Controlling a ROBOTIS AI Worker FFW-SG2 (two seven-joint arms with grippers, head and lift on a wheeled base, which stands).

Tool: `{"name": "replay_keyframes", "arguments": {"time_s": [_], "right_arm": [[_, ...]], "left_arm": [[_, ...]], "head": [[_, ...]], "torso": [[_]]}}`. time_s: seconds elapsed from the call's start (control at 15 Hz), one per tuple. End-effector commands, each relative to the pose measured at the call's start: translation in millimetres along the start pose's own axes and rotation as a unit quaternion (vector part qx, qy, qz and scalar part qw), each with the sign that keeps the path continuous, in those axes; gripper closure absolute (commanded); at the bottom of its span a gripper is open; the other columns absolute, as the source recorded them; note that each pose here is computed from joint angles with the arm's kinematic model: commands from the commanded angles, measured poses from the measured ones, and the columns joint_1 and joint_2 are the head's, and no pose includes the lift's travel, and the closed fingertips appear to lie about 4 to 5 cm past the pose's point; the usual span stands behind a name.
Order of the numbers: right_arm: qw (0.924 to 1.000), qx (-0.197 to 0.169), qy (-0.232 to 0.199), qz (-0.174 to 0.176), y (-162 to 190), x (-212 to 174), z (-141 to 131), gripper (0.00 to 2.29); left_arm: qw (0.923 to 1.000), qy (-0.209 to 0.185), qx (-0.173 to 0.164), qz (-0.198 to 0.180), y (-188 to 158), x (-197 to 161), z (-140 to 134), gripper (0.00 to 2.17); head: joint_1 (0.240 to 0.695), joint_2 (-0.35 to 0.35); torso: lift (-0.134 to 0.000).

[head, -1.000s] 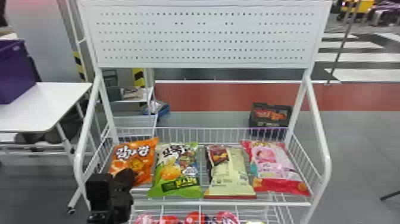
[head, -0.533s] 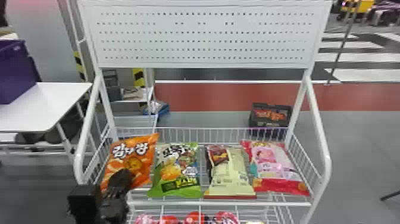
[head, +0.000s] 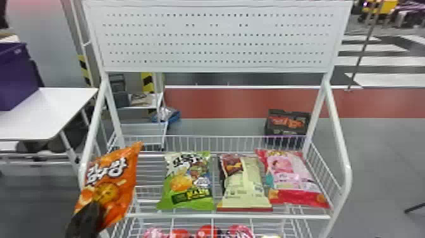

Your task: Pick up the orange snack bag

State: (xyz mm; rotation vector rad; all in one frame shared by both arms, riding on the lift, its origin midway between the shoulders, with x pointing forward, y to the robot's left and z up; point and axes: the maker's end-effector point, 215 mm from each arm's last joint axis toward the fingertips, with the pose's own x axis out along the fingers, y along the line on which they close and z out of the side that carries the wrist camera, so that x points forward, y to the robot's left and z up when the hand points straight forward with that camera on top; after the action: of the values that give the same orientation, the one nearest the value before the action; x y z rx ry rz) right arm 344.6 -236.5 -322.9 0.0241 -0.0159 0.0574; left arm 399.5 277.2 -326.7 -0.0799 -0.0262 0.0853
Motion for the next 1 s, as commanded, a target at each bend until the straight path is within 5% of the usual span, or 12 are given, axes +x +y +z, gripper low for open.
{"name": "replay_keyframes", "arguments": {"time_s": [0.0,0.4,0.93], "right_arm": [[1.0000,0.001,0.001,0.001,2,0,-1,0.14],[1.0000,0.001,0.002,0.001,1,1,-4,0.14],[1.0000,0.001,0.004,0.002,2,1,-5,0.14]], "left_arm": [[0.9999,-0.012,-0.008,0.001,5,-26,7,1.66],[0.9992,-0.039,-0.009,-0.008,7,-80,22,1.66],[0.9993,-0.035,-0.007,0.001,17,-95,12,1.66]], "head": [[0.499,0.000],[0.499,0.000],[0.499,0.000]], "torso": [[0.000],[0.000],[0.000]]}}
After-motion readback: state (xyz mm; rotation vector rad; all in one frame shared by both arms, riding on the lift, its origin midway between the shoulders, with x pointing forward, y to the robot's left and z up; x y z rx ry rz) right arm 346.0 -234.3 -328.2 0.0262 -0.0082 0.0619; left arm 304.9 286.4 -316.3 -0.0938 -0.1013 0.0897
